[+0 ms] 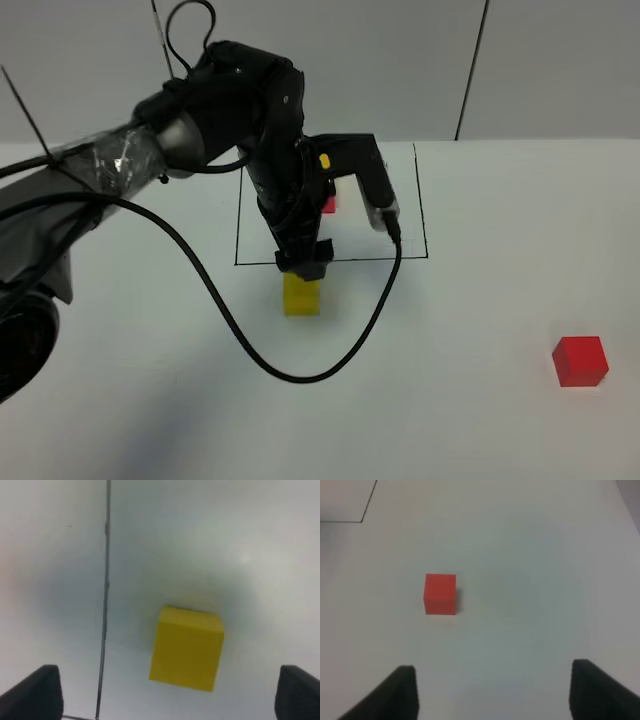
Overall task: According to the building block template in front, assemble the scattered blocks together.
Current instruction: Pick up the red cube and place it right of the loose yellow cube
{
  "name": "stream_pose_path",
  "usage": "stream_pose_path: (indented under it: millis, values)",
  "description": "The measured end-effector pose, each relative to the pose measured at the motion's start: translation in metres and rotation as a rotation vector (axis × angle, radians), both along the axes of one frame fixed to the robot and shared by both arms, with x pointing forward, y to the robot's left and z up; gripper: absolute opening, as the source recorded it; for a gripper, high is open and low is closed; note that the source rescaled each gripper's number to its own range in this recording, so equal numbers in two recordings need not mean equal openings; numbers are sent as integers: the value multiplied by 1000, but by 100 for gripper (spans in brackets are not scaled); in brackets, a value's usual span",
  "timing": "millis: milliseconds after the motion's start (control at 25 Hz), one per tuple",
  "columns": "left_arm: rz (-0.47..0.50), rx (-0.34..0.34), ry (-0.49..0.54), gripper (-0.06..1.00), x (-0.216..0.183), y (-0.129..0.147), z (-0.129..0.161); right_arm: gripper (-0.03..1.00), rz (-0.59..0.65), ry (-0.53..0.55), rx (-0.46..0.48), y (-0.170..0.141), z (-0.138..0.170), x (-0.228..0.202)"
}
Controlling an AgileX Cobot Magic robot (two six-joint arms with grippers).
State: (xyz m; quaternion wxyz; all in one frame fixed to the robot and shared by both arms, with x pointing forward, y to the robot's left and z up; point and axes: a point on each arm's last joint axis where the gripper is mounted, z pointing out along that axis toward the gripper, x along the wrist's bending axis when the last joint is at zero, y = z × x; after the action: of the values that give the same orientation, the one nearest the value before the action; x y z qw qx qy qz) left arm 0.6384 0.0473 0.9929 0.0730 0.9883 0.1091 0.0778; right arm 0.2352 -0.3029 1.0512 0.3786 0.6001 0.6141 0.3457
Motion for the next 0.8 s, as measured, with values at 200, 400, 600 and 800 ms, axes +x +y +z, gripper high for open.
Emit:
stream_pose_path:
  millis: [200, 400, 600, 800]
  values:
    - [268, 4, -40, 99, 2, 28, 35, 35, 0, 0, 0, 0, 0, 0]
    - [458, -2, -85, 96, 11, 74, 63, 35, 0, 0, 0, 0, 0, 0]
    - [631, -43, -120, 93, 12, 128, 88, 35, 0, 0, 0, 0, 0, 0]
    - [790, -122, -170, 92, -2, 188, 100, 35, 0, 0, 0, 0, 0, 0]
